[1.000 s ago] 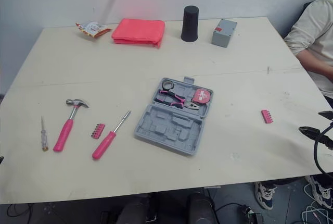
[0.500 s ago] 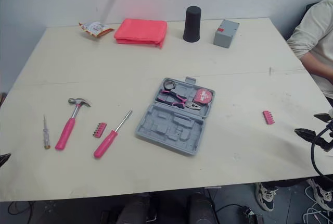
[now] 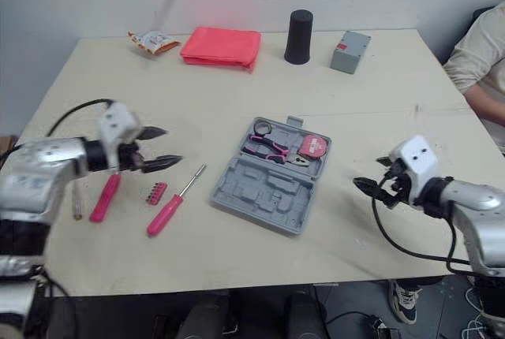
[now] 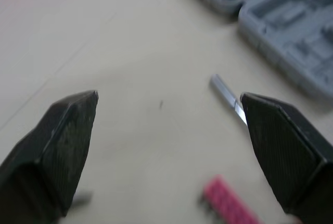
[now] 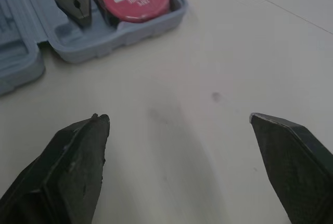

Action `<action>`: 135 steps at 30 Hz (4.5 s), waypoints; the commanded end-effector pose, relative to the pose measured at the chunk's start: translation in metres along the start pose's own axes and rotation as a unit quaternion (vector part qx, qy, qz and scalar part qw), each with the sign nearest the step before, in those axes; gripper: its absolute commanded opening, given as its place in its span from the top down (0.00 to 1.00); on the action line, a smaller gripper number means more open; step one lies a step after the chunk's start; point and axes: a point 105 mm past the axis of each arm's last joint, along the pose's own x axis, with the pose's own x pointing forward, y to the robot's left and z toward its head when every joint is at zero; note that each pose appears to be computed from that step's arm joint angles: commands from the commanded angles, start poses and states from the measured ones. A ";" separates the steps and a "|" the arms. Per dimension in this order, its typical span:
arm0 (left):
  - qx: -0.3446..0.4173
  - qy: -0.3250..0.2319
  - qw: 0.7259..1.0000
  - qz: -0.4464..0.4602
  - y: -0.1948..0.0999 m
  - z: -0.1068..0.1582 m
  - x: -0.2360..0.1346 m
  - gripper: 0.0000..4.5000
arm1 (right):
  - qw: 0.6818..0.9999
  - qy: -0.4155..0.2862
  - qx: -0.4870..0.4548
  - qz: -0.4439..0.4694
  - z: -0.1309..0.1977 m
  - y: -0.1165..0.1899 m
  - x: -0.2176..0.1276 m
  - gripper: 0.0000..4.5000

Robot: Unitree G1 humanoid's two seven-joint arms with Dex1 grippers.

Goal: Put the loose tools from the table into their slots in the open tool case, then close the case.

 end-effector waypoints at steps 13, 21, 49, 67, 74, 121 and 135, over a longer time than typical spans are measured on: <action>0.027 0.014 0.998 -0.055 -0.017 0.007 0.102 0.98 | 0.998 -0.016 -0.034 0.048 0.018 0.053 0.045 1.00; 0.018 0.001 0.998 -0.068 -0.030 0.009 0.123 0.98 | 0.997 -0.019 -0.031 0.069 0.016 0.068 0.053 1.00; -0.036 0.027 0.987 -0.152 -0.143 -0.019 0.060 0.98 | 0.983 -0.029 -0.032 0.178 0.003 0.086 0.035 1.00; -0.035 0.061 0.993 -0.095 -0.144 -0.033 0.048 0.98 | 0.981 -0.017 -0.038 0.192 -0.002 0.086 0.031 1.00; -0.044 0.058 0.993 -0.091 -0.141 -0.034 0.048 0.98 | 0.981 -0.014 -0.038 0.188 -0.003 0.083 0.029 1.00; -0.278 0.057 0.887 0.365 -0.023 -0.123 -0.292 0.01 | 0.993 0.063 0.037 -0.090 -0.047 -0.106 -0.152 0.00; -0.376 0.102 0.806 0.446 -0.039 -0.113 -0.193 0.01 | 0.955 -0.169 -0.050 0.236 0.105 0.042 -0.035 0.00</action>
